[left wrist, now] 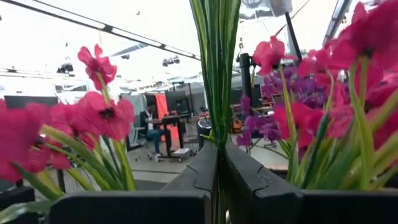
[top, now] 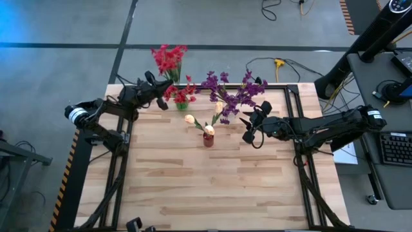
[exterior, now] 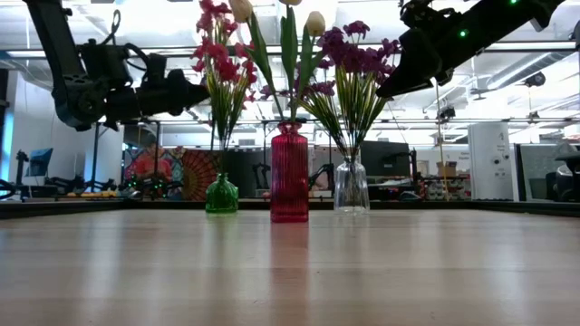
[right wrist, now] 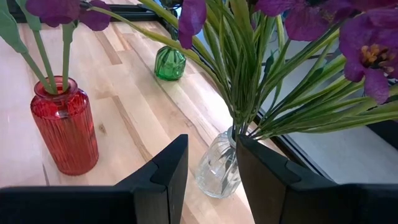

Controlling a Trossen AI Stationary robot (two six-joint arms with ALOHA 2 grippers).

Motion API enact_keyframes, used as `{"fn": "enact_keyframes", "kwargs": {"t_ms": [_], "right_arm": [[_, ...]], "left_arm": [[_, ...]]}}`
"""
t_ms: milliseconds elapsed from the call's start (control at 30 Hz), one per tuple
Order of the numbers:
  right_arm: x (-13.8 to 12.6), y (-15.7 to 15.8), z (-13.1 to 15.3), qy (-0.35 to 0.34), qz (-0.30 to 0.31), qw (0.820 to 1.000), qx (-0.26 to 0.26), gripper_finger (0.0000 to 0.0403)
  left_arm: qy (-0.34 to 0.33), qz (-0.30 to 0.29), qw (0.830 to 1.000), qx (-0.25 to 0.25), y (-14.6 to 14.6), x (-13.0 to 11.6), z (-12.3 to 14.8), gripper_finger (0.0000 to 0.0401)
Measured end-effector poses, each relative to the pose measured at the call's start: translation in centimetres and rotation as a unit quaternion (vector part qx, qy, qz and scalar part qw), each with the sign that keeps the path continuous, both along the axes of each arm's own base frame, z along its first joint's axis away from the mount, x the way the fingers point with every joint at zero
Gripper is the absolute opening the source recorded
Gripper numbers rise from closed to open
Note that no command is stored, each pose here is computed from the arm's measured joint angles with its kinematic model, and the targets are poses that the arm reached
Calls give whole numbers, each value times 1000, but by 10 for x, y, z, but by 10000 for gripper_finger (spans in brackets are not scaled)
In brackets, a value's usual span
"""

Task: Sort flowers into vase by color
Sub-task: Put the red flowers into the green vase

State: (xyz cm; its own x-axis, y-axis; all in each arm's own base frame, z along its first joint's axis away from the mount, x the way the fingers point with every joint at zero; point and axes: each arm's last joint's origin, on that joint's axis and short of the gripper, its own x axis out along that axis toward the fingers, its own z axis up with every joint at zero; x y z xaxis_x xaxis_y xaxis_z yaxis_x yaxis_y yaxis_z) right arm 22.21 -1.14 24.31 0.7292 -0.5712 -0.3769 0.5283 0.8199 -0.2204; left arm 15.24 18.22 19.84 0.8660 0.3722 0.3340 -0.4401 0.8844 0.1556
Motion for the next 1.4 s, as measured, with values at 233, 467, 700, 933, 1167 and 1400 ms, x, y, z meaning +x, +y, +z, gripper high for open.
{"fn": "enact_keyframes", "kwargs": {"t_ms": [233, 467, 700, 933, 1167, 1400], "right_arm": [[0, 0, 0, 0, 0, 1000, 0, 128], [0, 0, 0, 1, 0, 1000, -1, 128], [0, 0, 0, 4, 2, 1000, -5, 128], [0, 0, 0, 3, 2, 1000, -5, 128], [0, 0, 0, 3, 2, 1000, -4, 128], [0, 0, 0, 4, 2, 1000, -5, 128]], "left_arm": [[-19, -8, 1000, -19, 3, 2, 5, 0], [-27, -12, 999, -34, 9, 7, 6, 0], [-22, -11, 999, -40, 12, 10, 2, 0], [-10, -10, 999, -39, 15, 15, -4, 0], [-4, -12, 999, -50, 20, 19, -9, 0], [0, -10, 999, -44, 20, 19, -10, 0]]}}
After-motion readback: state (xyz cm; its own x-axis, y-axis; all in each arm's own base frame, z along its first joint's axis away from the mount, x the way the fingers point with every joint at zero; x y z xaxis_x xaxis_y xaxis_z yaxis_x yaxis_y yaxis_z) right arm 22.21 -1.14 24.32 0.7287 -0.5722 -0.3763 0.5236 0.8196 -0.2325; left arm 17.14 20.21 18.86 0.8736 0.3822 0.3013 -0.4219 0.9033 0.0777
